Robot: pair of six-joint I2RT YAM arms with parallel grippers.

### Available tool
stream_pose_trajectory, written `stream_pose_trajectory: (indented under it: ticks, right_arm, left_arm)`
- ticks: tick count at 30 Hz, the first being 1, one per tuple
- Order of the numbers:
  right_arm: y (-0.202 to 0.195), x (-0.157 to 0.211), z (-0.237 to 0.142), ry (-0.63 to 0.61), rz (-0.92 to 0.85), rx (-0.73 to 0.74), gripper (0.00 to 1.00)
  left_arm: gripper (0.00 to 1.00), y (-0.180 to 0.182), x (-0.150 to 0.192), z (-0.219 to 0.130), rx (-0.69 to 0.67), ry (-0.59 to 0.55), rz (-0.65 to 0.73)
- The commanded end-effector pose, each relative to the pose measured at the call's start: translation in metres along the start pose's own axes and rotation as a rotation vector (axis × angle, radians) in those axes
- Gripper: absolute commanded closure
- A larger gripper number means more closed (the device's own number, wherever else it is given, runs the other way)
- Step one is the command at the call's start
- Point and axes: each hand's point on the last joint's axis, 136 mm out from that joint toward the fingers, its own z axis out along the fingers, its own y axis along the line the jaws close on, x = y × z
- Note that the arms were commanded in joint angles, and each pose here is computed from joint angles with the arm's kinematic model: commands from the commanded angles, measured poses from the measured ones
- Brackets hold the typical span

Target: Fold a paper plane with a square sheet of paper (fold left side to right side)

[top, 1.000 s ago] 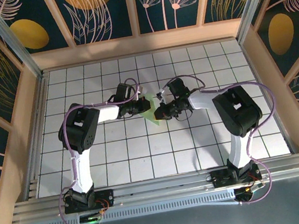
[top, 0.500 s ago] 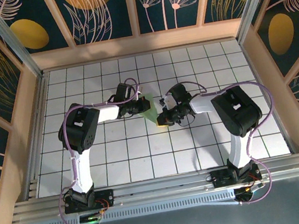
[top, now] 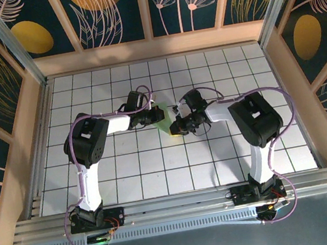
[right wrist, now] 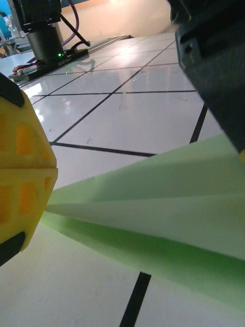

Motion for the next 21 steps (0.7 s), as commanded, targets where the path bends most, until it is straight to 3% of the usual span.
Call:
stream_pose_trajectory:
  ticks: [1,21]
  right_arm:
    - [-0.008,0.005,0.004,0.016,0.018,0.018,1.0]
    - [-0.038,0.046,0.013,0.12,0.094,0.125,1.0]
  left_arm:
    - [0.99,0.034,0.019,0.004,-0.112,0.038,-0.028]
    - [0.99,0.033,0.018,0.002,-0.113,0.032,-0.031]
